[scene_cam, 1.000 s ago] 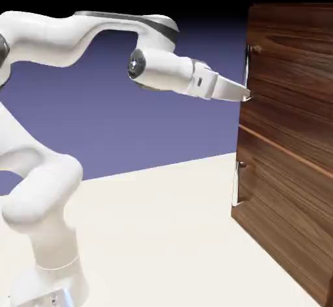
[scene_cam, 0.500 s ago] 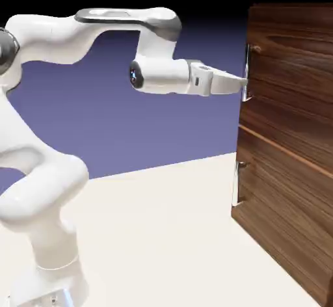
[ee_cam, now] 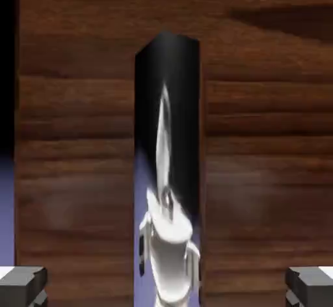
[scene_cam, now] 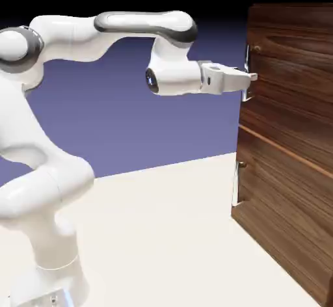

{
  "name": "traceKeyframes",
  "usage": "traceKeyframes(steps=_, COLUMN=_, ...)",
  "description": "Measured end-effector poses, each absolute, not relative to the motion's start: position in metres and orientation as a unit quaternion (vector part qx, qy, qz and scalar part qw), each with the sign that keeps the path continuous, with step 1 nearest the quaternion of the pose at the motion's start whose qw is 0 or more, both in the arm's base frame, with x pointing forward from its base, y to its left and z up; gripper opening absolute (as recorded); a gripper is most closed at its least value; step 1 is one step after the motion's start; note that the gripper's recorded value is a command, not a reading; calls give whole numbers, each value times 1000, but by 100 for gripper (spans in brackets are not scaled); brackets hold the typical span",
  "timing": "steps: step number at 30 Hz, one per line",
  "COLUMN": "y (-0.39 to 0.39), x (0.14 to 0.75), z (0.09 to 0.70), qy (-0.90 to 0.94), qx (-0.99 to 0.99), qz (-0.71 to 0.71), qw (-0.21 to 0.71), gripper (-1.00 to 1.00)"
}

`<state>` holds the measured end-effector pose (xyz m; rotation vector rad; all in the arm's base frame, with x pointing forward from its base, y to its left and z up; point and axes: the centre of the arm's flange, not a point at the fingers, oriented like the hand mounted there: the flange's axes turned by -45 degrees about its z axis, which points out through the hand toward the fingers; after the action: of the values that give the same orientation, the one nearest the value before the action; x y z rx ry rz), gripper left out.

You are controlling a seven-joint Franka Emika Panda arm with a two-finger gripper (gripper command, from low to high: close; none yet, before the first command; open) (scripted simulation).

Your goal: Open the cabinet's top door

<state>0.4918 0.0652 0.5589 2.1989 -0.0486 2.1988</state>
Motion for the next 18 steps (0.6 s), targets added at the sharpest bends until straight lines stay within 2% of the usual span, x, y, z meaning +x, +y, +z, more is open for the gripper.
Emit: traceKeyframes(steps=18, y=41, x=436, z=559, qy=38, qx=706, qz=706, qw=-37, gripper=-100)
